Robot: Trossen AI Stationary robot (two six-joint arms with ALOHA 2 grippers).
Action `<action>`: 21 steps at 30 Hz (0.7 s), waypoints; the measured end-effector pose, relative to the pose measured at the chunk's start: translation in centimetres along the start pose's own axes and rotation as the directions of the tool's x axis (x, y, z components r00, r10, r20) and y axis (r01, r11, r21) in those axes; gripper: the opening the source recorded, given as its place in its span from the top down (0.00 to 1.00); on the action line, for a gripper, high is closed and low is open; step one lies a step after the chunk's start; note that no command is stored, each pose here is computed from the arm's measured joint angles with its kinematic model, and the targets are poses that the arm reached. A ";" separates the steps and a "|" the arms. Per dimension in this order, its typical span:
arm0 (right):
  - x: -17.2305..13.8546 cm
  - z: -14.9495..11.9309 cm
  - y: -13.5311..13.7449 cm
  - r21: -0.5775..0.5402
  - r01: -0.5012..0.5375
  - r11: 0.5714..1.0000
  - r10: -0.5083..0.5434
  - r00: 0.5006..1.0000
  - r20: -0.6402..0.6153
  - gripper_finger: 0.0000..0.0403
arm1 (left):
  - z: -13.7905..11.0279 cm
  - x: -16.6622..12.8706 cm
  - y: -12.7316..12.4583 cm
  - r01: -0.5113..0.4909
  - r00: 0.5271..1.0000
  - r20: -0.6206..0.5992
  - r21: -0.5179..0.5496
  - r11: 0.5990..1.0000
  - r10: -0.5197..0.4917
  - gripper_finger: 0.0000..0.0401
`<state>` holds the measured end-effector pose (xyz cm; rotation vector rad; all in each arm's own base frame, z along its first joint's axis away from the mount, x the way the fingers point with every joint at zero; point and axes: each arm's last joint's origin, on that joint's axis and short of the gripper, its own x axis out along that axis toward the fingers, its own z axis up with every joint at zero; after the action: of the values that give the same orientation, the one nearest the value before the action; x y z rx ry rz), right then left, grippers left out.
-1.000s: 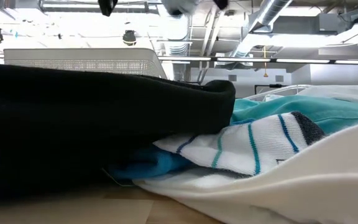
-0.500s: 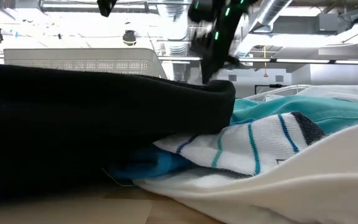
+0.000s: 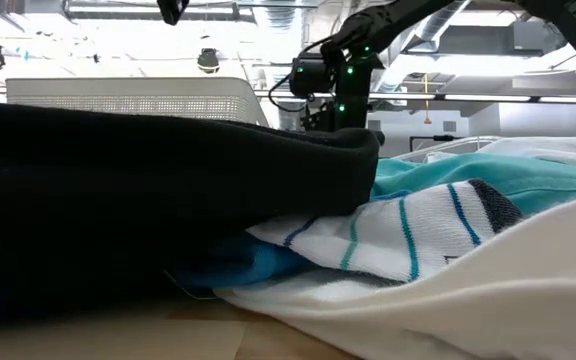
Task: Pick & Place Cloths
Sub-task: Put the white and blue sock into the middle transparent bin, then put the light blue pants into the right transparent bin
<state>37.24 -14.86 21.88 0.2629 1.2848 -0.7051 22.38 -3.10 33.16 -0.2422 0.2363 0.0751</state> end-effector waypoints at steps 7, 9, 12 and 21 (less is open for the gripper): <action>-4.8 -0.9 -0.9 -0.040 -0.100 0.994 0.101 0.994 0.044 0.24 | -1.2 -0.3 -1.3 0.091 0.990 -0.108 0.018 0.996 -0.089 0.56; -7.0 -1.6 -1.1 -0.036 -0.121 0.992 0.124 0.990 0.074 0.18 | -1.9 -0.6 -2.0 0.144 0.975 -0.173 0.028 0.989 -0.137 0.53; -10.4 -2.9 -0.9 -0.049 -0.152 0.987 0.158 0.979 0.129 0.14 | -3.1 -0.8 -3.4 0.201 0.949 -0.258 0.053 0.978 -0.181 0.51; -18.5 -7.2 1.3 -0.088 -0.292 0.952 0.305 0.899 0.314 0.18 | -7.2 2.0 -5.5 0.107 0.920 -0.391 0.217 0.970 -0.014 0.50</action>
<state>30.39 -3.79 36.86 0.2918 0.9156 -0.4370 23.24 -10.06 27.18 -0.0243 0.6290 -0.0646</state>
